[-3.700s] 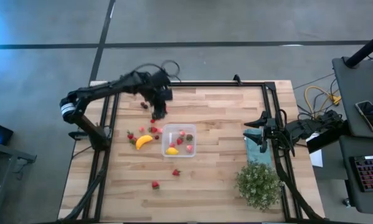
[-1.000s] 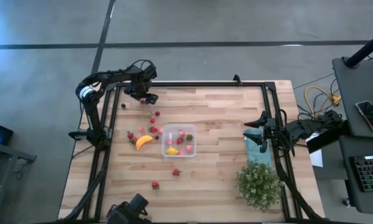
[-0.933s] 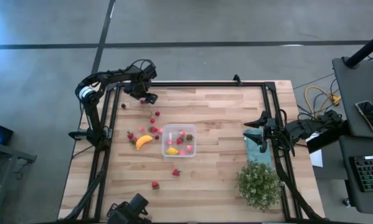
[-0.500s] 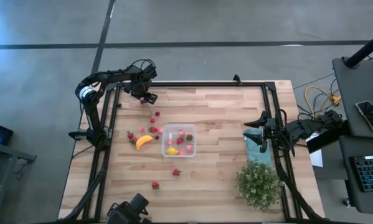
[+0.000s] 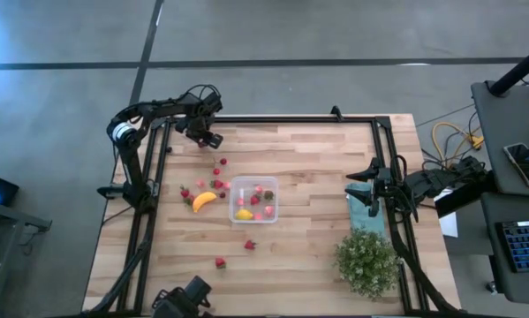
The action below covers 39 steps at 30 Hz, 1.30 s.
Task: Pick and placing Produce into tupperware
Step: Put the red cherry into the transparent bin, then put the black cherry into the transparent bin
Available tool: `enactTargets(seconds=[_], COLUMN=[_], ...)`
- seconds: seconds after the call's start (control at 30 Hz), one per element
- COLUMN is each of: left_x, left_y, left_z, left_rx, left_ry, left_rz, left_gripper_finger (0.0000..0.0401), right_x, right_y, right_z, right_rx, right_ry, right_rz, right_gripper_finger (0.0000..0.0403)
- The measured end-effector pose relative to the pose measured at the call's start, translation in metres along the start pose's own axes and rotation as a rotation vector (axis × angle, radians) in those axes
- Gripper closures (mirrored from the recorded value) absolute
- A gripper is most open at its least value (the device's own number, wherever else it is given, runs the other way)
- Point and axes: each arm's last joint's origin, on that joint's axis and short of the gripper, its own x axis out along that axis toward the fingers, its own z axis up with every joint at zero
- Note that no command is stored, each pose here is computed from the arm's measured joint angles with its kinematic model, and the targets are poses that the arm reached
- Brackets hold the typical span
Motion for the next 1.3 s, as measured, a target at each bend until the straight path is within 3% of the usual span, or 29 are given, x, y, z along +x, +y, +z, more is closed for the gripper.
enactTargets(seconds=[0.2,0.37,0.53,0.7,0.83,0.97,1.2,1.3], left_x=[-0.008,-0.033,-0.078,-0.116,-0.128,-0.124,-0.090,-0.086], left_y=[-0.005,-0.024,-0.066,-0.117,-0.154,-0.182,-0.205,-0.209], left_z=[-0.005,-0.014,-0.042,-0.092,-0.125,-0.140,-0.140,-0.141], left_rx=[0.018,0.141,0.522,0.977,1.159,1.128,0.808,0.741], left_ry=[0.017,-0.051,-0.206,-0.387,-0.470,-0.468,-0.244,-0.211], left_rz=[-0.013,-0.189,-0.424,-0.419,-0.445,-0.507,-0.506,-0.505], left_gripper_finger=[0.0288,0.0288,0.0288,0.0288,0.0288,0.0288,0.0269,0.0243], right_x=[0.000,0.000,0.000,0.000,0.000,0.000,0.000,0.000], right_y=[0.000,0.000,0.000,0.000,0.000,0.000,0.000,0.000], right_z=[0.000,0.000,0.000,0.000,0.000,0.000,0.000,0.000], right_rx=[0.000,0.000,0.000,0.000,0.000,0.000,0.000,0.000], right_ry=[0.000,0.000,0.000,0.000,0.000,0.000,0.000,0.000], right_rz=[0.000,0.000,0.000,0.000,0.000,0.000,0.000,0.000], right_gripper_finger=[0.0170,0.0170,0.0170,0.0170,0.0170,0.0170,0.0170,0.0170])
